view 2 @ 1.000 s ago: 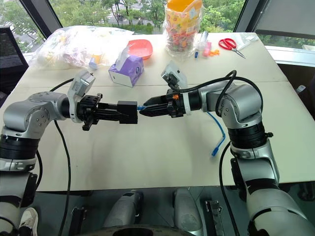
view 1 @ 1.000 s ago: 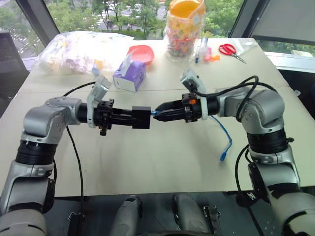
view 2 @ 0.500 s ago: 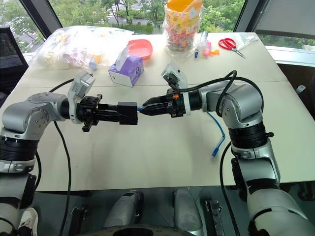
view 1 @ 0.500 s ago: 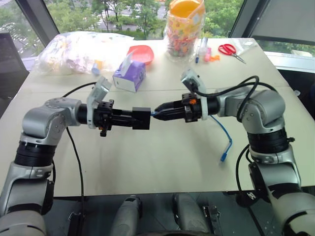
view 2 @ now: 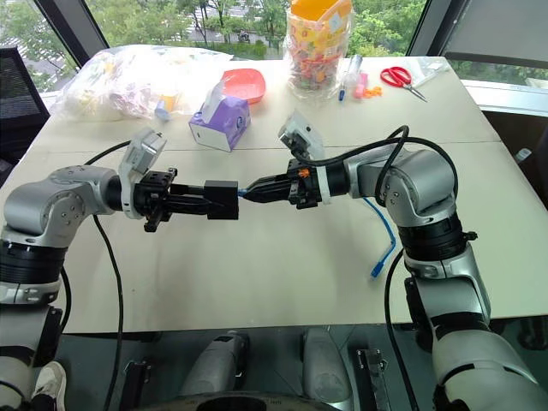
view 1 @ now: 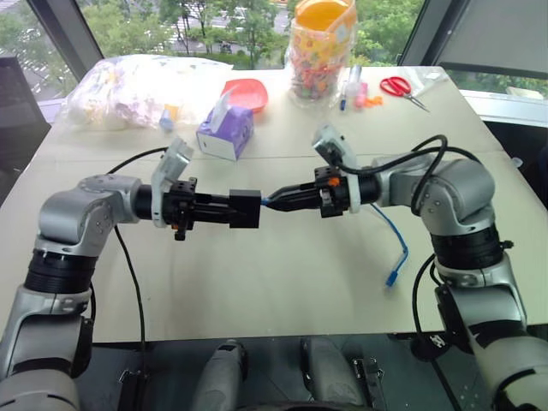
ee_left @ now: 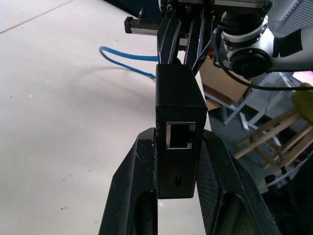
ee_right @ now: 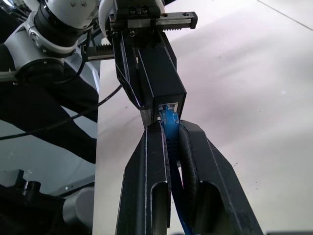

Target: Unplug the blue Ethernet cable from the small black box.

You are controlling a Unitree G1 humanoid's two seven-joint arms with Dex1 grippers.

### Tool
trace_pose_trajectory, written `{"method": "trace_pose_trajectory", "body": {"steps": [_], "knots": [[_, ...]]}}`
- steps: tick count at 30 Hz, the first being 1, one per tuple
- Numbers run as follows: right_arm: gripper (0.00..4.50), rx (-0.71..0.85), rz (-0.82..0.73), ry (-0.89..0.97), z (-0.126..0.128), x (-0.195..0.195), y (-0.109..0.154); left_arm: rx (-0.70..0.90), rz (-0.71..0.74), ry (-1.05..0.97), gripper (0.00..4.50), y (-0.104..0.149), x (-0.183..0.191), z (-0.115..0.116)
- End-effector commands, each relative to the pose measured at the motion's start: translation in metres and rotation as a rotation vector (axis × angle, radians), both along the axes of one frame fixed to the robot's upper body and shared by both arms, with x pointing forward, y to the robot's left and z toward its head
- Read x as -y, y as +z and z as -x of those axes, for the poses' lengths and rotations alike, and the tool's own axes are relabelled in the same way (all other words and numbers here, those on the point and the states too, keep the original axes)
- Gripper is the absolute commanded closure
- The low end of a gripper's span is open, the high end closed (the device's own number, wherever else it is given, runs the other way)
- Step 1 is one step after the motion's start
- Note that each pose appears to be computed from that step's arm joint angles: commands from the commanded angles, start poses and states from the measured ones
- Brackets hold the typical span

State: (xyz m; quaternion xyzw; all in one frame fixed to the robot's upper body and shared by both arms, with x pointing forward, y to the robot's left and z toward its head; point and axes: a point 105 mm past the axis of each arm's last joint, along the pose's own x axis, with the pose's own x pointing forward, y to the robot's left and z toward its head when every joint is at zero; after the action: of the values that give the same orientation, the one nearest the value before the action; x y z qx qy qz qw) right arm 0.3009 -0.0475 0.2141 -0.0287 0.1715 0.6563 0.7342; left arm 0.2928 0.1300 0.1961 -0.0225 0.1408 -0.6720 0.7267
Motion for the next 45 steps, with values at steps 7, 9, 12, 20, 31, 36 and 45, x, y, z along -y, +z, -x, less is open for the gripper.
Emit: {"method": "trace_pose_trajectory", "body": {"steps": [7, 9, 12, 20, 31, 36, 45], "knots": [[4.45, -0.023, 0.055, -0.181, -0.027, 0.046, -0.020, 0.045, -0.008, 0.017, 4.03, 0.016, -0.021, 0.010], [4.45, -0.028, 0.069, -0.230, -0.034, 0.059, -0.025, 0.041, -0.012, 0.017, 4.03, 0.014, -0.022, 0.011], [4.45, -0.033, 0.078, -0.288, -0.042, 0.075, -0.028, 0.038, -0.015, 0.020, 4.03, 0.013, -0.024, 0.013], [4.45, 0.260, 0.184, -0.695, -0.108, 0.115, -0.038, 0.217, -0.075, 0.123, 4.03, -0.010, -0.012, -0.011], [1.30, 0.290, 0.183, -0.819, -0.115, 0.115, -0.049, 0.383, 0.052, 0.434, 4.03, -0.050, 0.035, -0.078], [0.07, 0.261, 0.158, -0.817, -0.092, 0.120, -0.040, 0.441, 0.039, 0.473, 4.03, -0.067, 0.045, -0.085], [0.07, 0.204, 0.122, -0.812, -0.041, 0.109, -0.042, 0.472, -0.037, 0.557, 4.03, -0.112, 0.031, -0.084]]}}
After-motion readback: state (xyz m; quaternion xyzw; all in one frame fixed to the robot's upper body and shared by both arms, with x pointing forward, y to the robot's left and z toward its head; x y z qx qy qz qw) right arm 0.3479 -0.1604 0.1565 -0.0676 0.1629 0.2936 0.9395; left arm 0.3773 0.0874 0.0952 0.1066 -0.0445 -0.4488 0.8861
